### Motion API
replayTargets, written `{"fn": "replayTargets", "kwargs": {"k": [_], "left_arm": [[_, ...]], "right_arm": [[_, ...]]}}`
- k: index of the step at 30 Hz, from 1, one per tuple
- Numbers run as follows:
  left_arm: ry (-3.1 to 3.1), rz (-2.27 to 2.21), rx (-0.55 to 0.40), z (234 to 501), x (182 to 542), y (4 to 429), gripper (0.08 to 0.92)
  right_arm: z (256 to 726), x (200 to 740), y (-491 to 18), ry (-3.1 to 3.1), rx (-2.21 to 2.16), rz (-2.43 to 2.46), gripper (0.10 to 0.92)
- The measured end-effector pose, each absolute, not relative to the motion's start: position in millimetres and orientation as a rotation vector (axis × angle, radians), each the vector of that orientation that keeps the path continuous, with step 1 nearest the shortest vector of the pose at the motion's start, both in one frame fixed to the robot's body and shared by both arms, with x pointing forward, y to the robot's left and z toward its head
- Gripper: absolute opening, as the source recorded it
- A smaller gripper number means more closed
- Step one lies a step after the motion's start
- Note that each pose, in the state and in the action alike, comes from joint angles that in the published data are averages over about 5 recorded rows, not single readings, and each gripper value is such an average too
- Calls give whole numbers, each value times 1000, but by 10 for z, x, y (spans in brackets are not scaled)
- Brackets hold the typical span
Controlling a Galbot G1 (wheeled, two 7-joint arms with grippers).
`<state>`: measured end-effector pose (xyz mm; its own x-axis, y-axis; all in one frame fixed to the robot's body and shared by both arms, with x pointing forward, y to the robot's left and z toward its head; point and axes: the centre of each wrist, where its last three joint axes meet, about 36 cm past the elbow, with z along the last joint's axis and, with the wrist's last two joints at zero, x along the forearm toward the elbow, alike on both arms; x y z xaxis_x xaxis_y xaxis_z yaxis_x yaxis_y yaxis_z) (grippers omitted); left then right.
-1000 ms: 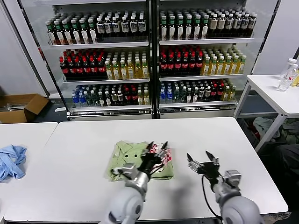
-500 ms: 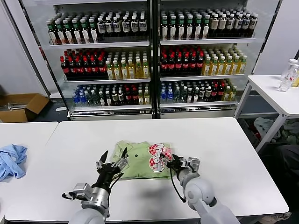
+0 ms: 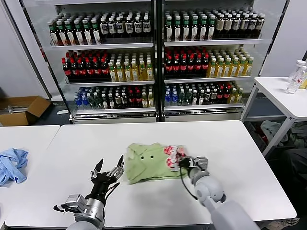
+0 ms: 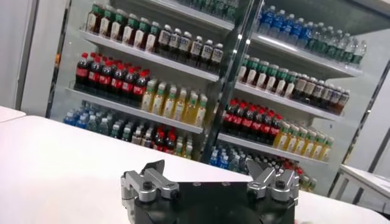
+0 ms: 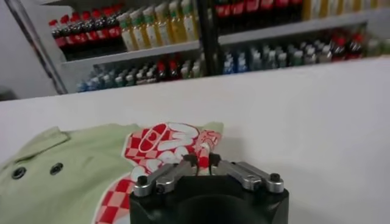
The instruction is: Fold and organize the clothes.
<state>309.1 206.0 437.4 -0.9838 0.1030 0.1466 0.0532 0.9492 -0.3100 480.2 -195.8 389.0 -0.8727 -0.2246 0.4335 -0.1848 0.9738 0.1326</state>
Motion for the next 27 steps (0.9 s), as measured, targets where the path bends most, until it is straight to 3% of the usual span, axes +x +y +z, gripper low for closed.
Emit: {"fn": "replayTargets", "kwargs": {"k": [4, 12, 27], "left_arm": [[-2949, 446, -125, 4376, 3059, 2063, 823], [-2979, 400, -137, 4425, 2981, 2066, 822], [-3029, 333, -155, 4562, 2760, 1999, 823]], "right_arm": [[3925, 4838, -2192, -2721, 280, -22, 181], [3983, 4531, -2358, -2872, 259, 120, 392], [4203, 3281, -2525, -3073, 149, 250, 801]]}}
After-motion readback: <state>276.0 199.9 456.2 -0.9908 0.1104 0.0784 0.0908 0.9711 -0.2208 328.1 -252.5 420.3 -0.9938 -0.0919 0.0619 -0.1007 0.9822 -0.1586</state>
